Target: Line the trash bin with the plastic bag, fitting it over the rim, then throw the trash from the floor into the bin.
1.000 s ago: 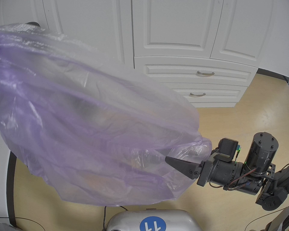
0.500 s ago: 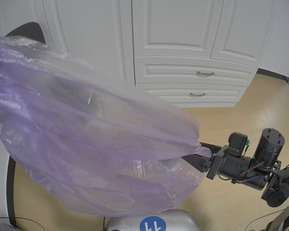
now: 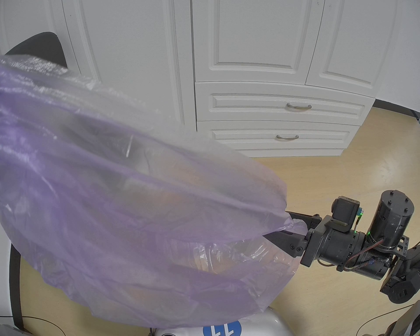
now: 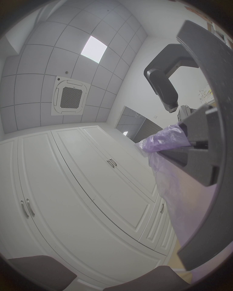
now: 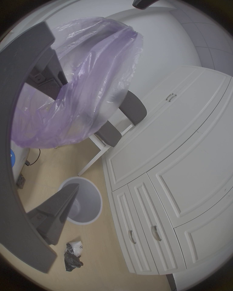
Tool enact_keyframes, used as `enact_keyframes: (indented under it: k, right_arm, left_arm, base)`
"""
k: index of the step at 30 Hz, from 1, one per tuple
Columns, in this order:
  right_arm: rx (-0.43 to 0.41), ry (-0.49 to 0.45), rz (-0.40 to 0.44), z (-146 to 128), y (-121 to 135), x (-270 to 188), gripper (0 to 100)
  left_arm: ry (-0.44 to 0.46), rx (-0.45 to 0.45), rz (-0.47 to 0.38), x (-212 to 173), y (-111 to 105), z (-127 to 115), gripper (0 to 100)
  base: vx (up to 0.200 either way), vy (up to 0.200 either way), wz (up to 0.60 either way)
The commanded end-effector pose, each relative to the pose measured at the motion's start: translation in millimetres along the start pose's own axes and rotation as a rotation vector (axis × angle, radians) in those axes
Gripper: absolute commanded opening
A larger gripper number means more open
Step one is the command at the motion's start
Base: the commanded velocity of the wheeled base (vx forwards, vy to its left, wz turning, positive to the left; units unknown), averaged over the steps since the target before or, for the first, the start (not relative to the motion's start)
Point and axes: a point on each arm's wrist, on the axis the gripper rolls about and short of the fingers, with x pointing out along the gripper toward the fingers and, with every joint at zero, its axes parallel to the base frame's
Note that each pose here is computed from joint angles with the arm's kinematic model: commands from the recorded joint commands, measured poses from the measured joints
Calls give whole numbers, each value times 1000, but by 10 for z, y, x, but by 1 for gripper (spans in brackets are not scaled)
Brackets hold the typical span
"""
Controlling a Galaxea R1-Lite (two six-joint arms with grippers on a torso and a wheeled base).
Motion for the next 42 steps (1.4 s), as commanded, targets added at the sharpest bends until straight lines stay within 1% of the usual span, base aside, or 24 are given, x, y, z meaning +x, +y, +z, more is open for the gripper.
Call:
enact_keyframes:
  k: [1,5,15,24,25,30,37,39,42]
  right_arm:
    - [0,1,6,0,7,-7,100]
    - [1,11,2,-23,-2,-8,100]
    - [4,69,9,-157,8,30,100]
    - [6,85,11,-193,12,43,100]
    - [5,85,11,-197,21,44,0]
    - [7,71,21,-183,44,90,0]
    - [2,-12,51,-107,77,62,0]
    - [-5,-36,44,-73,88,52,0]
    - [-12,-89,10,10,112,24,0]
  left_arm:
    - [3,-2,-1,0,2,-6,0]
    - [3,-2,-1,0,2,-6,0]
    - [3,0,-1,0,2,-6,0]
    - [3,0,-1,0,2,-6,0]
    - [4,-1,-1,-1,3,-9,0]
    - [14,-3,4,4,17,-33,0]
    - [21,-7,6,3,25,-50,0]
    - [30,-8,-3,2,27,-61,0]
    - [80,-18,-20,-27,53,-150,0]
  base:
    - [0,0,0]
    - [0,0,0]
    - [0,0,0]
    - [0,0,0]
    - [0,0,0]
    - [0,0,0]
    - [0,0,0]
    - [0,0,0]
    - [0,0,0]
